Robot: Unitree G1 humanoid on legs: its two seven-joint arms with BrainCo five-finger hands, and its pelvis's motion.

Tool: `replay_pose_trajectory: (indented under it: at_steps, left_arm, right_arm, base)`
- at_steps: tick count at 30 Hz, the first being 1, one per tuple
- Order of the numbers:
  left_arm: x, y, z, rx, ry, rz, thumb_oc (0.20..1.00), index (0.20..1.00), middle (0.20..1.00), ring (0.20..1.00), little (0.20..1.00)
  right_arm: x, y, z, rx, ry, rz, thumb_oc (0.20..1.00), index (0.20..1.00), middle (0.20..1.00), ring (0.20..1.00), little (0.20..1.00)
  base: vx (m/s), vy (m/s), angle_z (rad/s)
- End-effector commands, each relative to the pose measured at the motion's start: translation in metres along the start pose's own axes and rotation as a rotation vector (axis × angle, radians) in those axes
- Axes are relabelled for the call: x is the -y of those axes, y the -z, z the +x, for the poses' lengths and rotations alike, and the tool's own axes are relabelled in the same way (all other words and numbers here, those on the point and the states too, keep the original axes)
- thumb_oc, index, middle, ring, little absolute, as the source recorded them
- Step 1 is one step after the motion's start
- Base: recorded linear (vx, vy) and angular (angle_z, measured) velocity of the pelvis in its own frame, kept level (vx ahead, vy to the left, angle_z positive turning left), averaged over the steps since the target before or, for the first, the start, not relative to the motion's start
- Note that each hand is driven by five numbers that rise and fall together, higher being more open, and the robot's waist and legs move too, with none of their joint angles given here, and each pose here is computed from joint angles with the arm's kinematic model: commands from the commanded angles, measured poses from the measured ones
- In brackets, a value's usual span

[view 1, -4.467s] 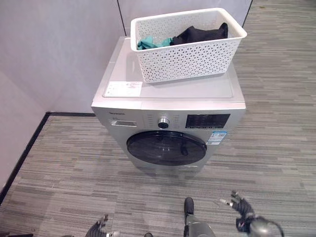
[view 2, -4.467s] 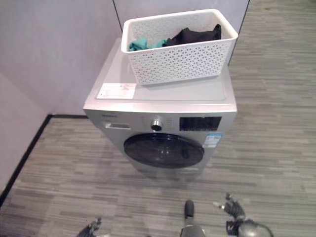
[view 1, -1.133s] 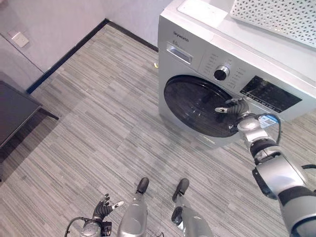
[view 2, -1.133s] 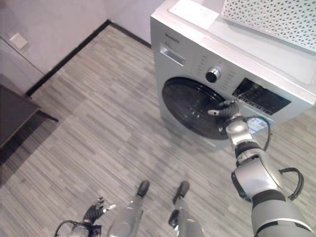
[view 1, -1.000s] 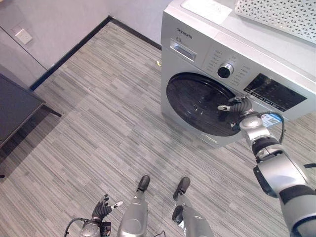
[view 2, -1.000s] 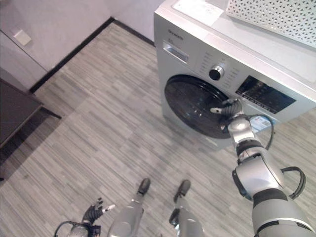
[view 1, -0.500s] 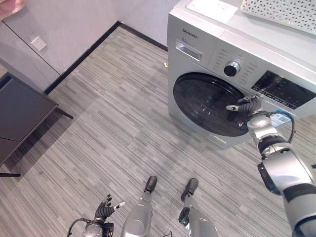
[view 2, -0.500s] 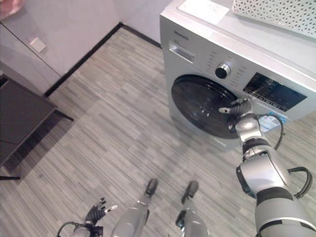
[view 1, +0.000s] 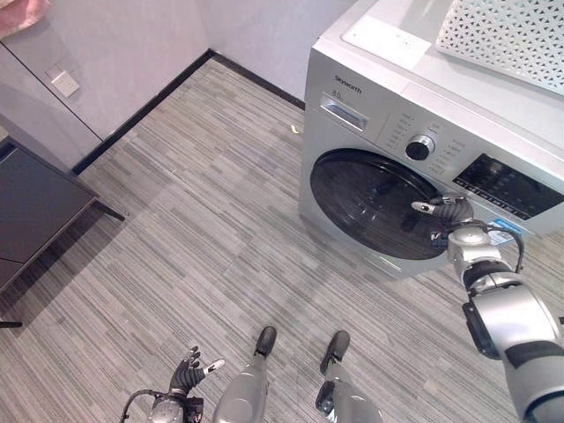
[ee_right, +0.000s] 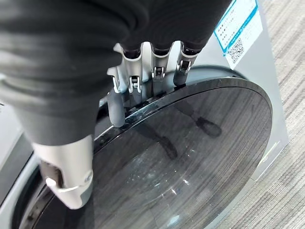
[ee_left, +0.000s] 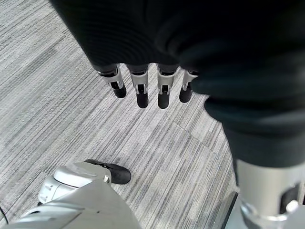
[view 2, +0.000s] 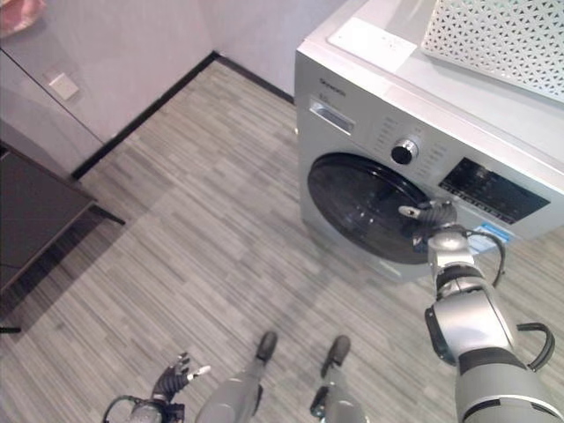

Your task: Grab the laundry basket,head to the washer,open it,put in the laundry and shut it.

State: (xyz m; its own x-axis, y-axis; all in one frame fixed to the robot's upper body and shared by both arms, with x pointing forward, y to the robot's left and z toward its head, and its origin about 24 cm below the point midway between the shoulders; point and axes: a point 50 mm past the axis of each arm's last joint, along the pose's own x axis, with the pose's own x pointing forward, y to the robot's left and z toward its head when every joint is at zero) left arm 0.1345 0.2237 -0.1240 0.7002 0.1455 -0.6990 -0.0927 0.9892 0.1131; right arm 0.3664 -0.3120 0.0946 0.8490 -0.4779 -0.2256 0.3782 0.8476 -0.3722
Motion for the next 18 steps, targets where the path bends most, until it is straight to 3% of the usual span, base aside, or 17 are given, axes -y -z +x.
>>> replay_pose_trajectory:
  at_steps: [1,10,18]
  left_arm:
    - [-0.017,-0.002,-0.004,0.026,-0.02,0.0,1.0,1.0,1.0,1.0,1.0]
    - [-0.019,-0.003,-0.006,0.037,-0.027,-0.013,1.0,1.0,1.0,1.0,1.0]
    - [-0.013,-0.009,-0.003,0.064,-0.013,-0.026,1.0,1.0,1.0,1.0,1.0]
  right_arm:
    - [0.084,-0.022,0.002,0.017,0.232,-0.068,1.0,1.0,1.0,1.0,1.0]
    - [0.105,-0.029,-0.001,0.024,0.275,-0.076,1.0,1.0,1.0,1.0,1.0]
    - [0.122,-0.038,-0.004,0.037,0.295,-0.273,1.0,1.0,1.0,1.0,1.0]
  base:
    - [0.0,-0.004,0.04]
    - [0.0,0.0,0.0]
    - [0.01,-0.012,0.0]
